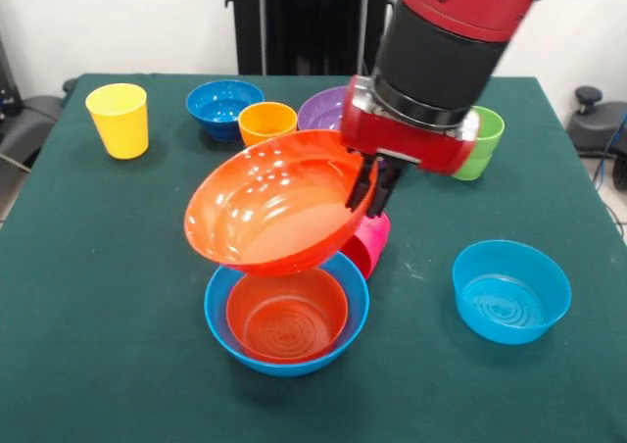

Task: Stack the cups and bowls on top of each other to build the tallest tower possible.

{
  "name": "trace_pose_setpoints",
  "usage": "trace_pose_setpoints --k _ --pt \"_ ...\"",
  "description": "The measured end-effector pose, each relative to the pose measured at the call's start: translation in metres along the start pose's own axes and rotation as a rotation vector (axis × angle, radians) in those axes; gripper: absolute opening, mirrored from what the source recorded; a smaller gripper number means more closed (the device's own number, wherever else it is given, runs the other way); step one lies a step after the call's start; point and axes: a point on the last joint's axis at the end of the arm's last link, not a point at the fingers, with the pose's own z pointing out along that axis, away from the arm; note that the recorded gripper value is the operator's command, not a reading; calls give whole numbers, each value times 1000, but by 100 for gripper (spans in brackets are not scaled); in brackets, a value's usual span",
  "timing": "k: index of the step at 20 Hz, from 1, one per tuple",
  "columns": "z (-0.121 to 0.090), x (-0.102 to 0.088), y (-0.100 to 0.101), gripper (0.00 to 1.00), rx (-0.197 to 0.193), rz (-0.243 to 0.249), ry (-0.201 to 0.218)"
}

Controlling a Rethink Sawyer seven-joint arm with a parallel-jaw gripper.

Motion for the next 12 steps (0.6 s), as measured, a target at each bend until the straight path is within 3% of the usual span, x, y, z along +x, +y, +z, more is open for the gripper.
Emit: trace_pose_setpoints --k 9,12 --pt "13 11 27 0 47 -54 12" --pt "28 19 30 0 60 -64 34"
